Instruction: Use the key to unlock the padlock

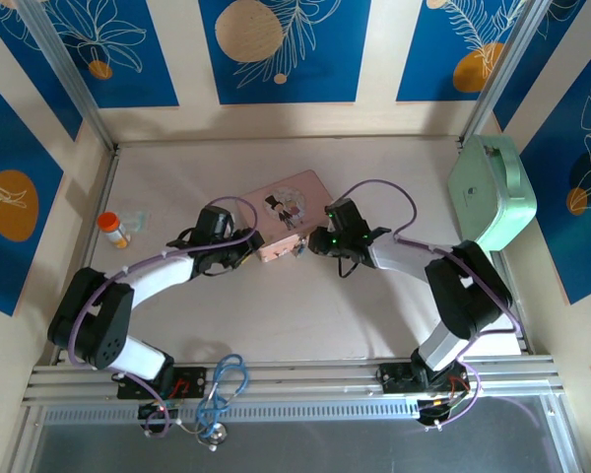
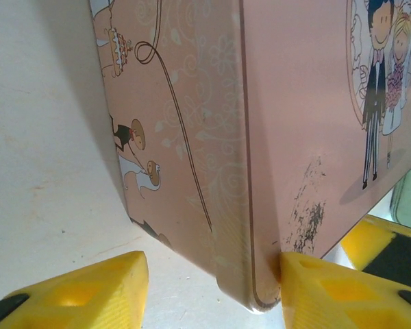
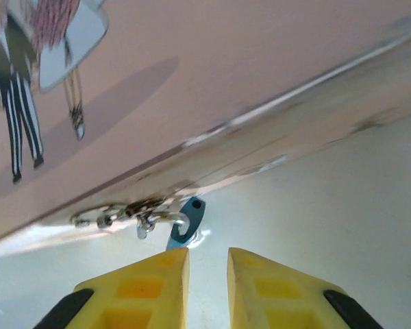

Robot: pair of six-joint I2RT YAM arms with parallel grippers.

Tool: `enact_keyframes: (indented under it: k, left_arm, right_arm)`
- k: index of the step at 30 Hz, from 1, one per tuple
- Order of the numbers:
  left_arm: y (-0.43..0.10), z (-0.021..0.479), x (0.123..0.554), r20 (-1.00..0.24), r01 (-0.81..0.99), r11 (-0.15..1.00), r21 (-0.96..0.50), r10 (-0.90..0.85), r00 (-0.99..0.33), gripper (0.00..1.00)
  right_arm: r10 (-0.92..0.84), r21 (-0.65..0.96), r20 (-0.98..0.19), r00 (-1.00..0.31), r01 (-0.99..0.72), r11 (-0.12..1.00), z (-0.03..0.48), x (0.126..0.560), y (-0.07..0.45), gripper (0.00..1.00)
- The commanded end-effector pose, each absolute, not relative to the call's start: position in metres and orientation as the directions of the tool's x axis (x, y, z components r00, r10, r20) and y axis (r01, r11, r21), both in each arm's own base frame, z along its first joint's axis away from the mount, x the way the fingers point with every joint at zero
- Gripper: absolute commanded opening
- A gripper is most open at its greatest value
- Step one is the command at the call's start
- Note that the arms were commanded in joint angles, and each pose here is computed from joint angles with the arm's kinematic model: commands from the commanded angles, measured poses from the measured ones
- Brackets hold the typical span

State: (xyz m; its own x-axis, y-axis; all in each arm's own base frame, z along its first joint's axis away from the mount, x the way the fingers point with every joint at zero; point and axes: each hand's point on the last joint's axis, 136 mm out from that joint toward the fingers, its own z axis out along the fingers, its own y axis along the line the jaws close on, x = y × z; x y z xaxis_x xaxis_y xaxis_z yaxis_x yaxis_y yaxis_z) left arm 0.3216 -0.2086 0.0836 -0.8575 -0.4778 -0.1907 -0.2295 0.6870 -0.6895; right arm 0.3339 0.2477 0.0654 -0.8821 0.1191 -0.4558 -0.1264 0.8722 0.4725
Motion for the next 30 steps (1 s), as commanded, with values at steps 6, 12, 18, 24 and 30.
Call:
enact_keyframes:
  k: [6, 12, 18, 24, 30]
  left_arm:
    - [-0.169, 0.026, 0.295, -0.106, -0.382, 0.786, -0.486, -0.487, -0.867, 0.49]
    - [-0.171, 0.025, 0.305, -0.114, -0.339, 0.814, -0.472, -0.438, -0.892, 0.48]
    - [-0.169, 0.028, 0.315, -0.112, -0.308, 0.827, -0.469, -0.402, -0.909, 0.47]
    - [-0.171, 0.033, 0.316, -0.119, -0.276, 0.838, -0.47, -0.37, -0.921, 0.46]
    - [-0.172, 0.034, 0.315, -0.12, -0.258, 0.843, -0.472, -0.352, -0.929, 0.46]
  right_arm:
    - [-0.011, 0.409, -0.506, -0.862, -0.251, 0.877, 0.053, 0.334, 0.261, 0.17]
    - [-0.023, 0.397, -0.487, -0.873, -0.245, 0.885, 0.042, 0.335, 0.27, 0.15]
    - [-0.034, 0.383, -0.493, -0.869, -0.252, 0.888, 0.044, 0.336, 0.283, 0.16]
    - [-0.011, 0.331, -0.509, -0.861, -0.207, 0.921, 0.05, 0.351, 0.283, 0.28]
    - [-0.015, 0.315, -0.501, -0.865, -0.199, 0.928, 0.051, 0.351, 0.288, 0.29]
